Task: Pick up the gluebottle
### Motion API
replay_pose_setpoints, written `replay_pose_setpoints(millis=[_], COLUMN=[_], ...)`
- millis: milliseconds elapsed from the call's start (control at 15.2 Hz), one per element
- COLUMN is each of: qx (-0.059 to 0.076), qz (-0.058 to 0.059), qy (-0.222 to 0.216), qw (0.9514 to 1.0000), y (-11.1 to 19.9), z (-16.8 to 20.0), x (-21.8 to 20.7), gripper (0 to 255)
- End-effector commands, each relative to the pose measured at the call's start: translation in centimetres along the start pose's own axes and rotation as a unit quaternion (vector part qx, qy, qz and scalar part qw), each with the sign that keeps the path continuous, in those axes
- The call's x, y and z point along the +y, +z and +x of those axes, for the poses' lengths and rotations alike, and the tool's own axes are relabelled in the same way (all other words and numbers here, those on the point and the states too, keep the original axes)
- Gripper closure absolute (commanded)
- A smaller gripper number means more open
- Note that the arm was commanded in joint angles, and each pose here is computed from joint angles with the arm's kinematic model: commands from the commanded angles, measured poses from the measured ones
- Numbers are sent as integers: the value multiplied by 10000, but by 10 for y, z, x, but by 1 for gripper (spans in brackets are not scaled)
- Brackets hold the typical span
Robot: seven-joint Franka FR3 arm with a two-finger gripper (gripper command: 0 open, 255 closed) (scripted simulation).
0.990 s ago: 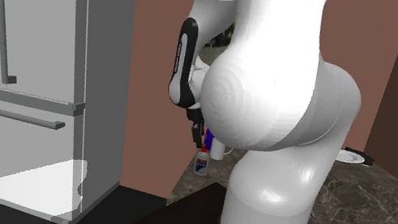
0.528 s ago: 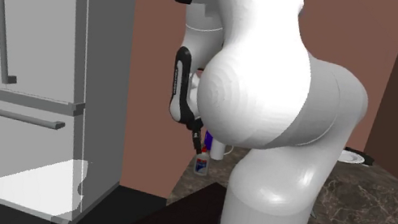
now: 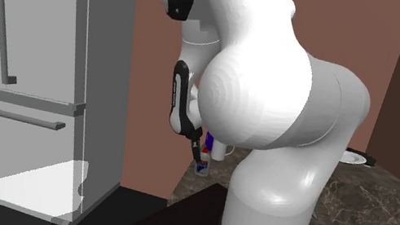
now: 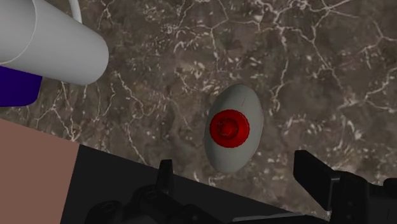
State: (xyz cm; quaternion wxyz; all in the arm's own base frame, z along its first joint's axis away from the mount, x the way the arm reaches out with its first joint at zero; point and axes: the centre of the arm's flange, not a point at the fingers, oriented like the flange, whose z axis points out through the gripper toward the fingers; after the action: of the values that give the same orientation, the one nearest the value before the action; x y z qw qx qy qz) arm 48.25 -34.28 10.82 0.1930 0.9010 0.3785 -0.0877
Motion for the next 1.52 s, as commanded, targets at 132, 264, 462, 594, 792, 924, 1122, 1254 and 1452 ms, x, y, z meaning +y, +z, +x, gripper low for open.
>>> replay_pose_setpoints(millis=[132,264,462,594,792,924,1122,1254,1452], qx=[1,1,1,1,1,1,1,1,1], qz=[-1,-1,-1,-1,-1,-1,-1,-1,-1], qy=[2,2,2,2,1,1,1,1,1], qw=[10000,10000,10000,10000,10000,10000,10000,10000,10000], y=[4,5,4,4,-6,-15,-30,-39,-54], z=[0,0,0,0,-4,-7,-12,-15,-20], x=[-1,-1,-1,-1,2,5,9,12,17], gripper=[255,255,255,255,255,255,255,255,255])
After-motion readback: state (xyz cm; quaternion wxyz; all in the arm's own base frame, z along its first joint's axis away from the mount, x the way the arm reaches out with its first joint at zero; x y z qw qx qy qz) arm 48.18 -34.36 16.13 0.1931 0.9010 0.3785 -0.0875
